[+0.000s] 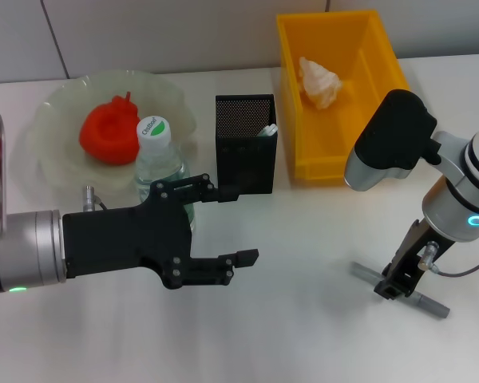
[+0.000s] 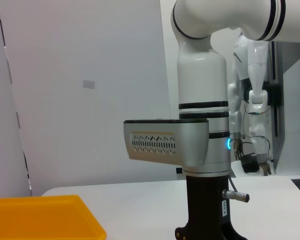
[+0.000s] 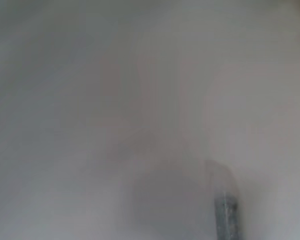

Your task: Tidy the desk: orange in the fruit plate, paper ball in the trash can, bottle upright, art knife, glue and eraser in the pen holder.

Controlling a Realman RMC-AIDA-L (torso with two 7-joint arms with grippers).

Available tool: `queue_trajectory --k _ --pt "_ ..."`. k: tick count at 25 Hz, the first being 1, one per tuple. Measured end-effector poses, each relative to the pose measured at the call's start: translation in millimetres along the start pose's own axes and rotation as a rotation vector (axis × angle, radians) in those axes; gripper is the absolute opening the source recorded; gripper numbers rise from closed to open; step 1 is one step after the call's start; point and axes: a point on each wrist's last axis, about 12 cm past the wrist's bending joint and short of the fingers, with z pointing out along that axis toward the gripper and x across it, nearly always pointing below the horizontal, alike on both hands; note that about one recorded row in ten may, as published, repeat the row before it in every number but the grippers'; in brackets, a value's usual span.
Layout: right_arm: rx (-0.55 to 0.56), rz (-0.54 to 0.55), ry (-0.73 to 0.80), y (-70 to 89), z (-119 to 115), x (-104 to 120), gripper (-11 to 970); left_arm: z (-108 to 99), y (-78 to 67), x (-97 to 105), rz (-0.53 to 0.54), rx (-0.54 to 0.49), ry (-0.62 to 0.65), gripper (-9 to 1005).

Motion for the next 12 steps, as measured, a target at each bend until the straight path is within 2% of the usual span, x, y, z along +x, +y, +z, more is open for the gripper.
queue_trajectory --k 12 --pt "0.014 -0.023 0.003 2.6 2.2 -0.5 148 -0.3 -0.5 1.2 0.002 -0.002 0.001 799"
